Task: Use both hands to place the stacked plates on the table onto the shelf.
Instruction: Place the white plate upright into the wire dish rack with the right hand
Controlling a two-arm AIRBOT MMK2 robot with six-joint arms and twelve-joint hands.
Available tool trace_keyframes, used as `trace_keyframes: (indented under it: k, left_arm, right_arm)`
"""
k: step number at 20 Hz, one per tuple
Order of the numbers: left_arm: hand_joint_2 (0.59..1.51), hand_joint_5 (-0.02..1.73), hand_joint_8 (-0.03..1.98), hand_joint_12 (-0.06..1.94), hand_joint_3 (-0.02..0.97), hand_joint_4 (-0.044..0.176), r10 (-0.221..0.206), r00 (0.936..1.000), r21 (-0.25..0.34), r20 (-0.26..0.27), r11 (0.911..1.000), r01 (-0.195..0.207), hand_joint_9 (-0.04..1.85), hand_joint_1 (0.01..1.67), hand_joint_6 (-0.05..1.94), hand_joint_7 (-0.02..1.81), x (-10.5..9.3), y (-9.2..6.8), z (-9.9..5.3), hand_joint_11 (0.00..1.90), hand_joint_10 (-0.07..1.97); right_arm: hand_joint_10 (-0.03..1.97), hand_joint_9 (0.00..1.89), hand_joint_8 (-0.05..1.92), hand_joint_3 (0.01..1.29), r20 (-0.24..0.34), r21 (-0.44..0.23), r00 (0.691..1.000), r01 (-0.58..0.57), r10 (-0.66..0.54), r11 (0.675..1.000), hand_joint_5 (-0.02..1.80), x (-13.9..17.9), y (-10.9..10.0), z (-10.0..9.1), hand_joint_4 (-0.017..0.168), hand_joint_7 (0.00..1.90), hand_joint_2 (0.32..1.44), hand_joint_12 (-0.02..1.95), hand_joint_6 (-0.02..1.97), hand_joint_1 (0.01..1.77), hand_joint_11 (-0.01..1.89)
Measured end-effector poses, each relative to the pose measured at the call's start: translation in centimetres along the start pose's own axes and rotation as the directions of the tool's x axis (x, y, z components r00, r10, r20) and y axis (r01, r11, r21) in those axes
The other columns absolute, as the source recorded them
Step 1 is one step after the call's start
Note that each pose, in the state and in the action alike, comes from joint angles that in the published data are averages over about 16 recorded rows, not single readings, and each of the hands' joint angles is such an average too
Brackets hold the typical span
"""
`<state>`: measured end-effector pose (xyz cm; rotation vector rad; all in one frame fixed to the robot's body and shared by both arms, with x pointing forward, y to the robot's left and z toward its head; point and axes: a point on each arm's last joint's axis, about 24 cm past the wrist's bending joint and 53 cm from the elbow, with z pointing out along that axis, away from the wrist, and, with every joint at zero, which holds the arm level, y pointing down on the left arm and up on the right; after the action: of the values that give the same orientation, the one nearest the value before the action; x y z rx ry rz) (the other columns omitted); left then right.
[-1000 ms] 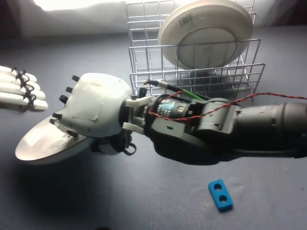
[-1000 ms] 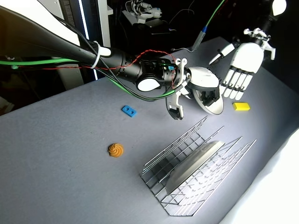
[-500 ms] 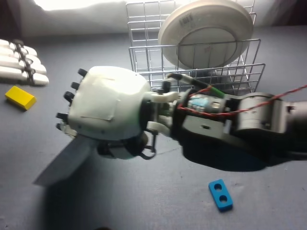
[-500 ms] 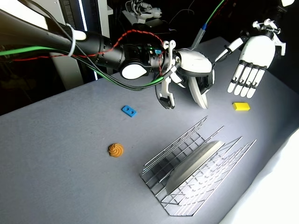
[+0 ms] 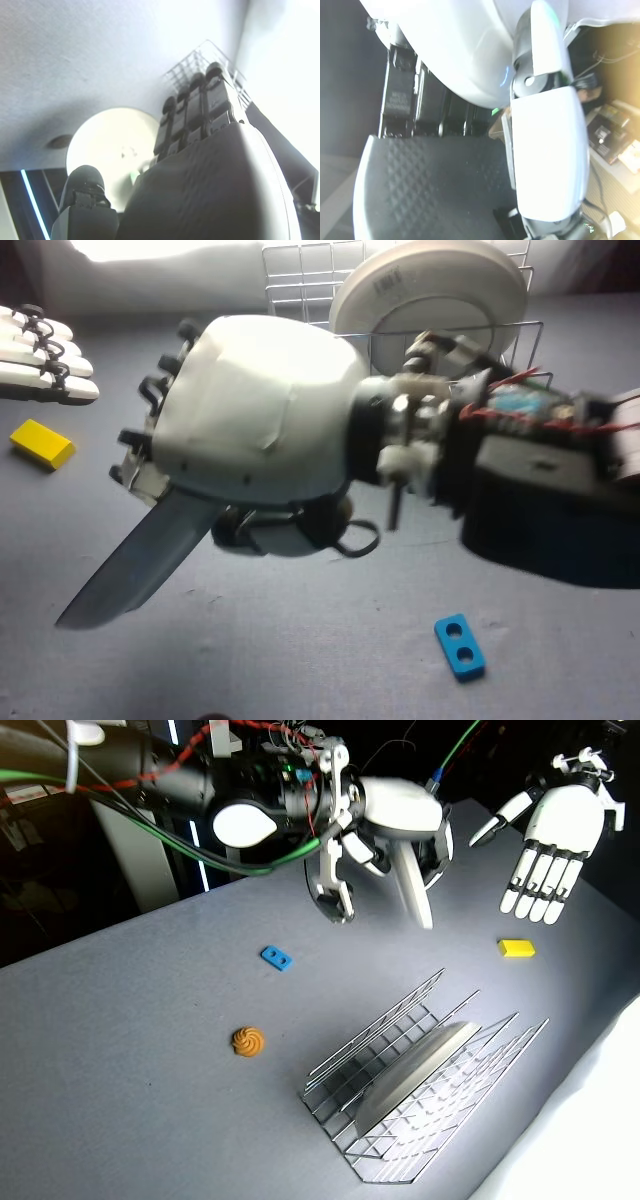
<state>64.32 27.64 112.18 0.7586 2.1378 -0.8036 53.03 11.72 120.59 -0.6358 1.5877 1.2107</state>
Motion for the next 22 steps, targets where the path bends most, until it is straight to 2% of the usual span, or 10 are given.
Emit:
trace_keyframes:
  k: [6,11,15,22]
  left_arm:
    - [1.089,0.02,-0.01,-0.01,0.021,0.001,0.000,1.0000,0.007,0.001,1.0000,0.000,0.02,0.02,0.02,0.02,-0.2,-0.3,0.1,0.02,0.01]
    - [1.089,0.02,-0.01,-0.01,0.021,0.001,-0.001,1.0000,0.013,0.000,0.9999,0.001,0.02,0.02,0.02,0.02,-0.1,-0.5,0.2,0.02,0.01]
    - [1.090,0.02,-0.01,-0.02,0.021,0.001,-0.002,1.0000,0.017,-0.001,0.9999,0.002,0.02,0.02,0.02,0.02,-0.1,-0.7,0.4,0.02,0.01]
    - [1.090,0.02,-0.01,-0.02,0.021,0.001,0.000,1.0000,0.023,-0.007,0.9997,0.001,0.02,0.02,0.02,0.02,0.0,-1.0,0.6,0.02,0.01]
  right_arm:
    - [0.39,1.22,0.85,0.01,0.053,-0.007,0.993,-0.101,0.101,0.995,0.96,-4.3,0.4,-2.0,0.003,1.09,0.99,1.09,0.94,1.21,0.94]
    - [0.44,1.23,0.82,0.01,0.094,0.017,0.962,-0.259,0.256,0.966,0.97,-7.2,-1.1,-3.2,0.002,1.11,0.99,1.11,0.90,1.21,0.95]
    - [0.52,1.22,0.82,0.01,0.131,0.050,0.913,-0.394,0.385,0.918,0.98,-9.1,-3.2,-4.2,0.000,1.11,0.99,1.17,0.85,1.21,0.95]
    - [0.74,1.16,0.89,0.01,0.209,0.119,0.810,-0.577,0.547,0.808,0.98,-11.3,-7.3,-5.9,-0.004,1.10,0.99,1.25,0.79,1.21,0.92]
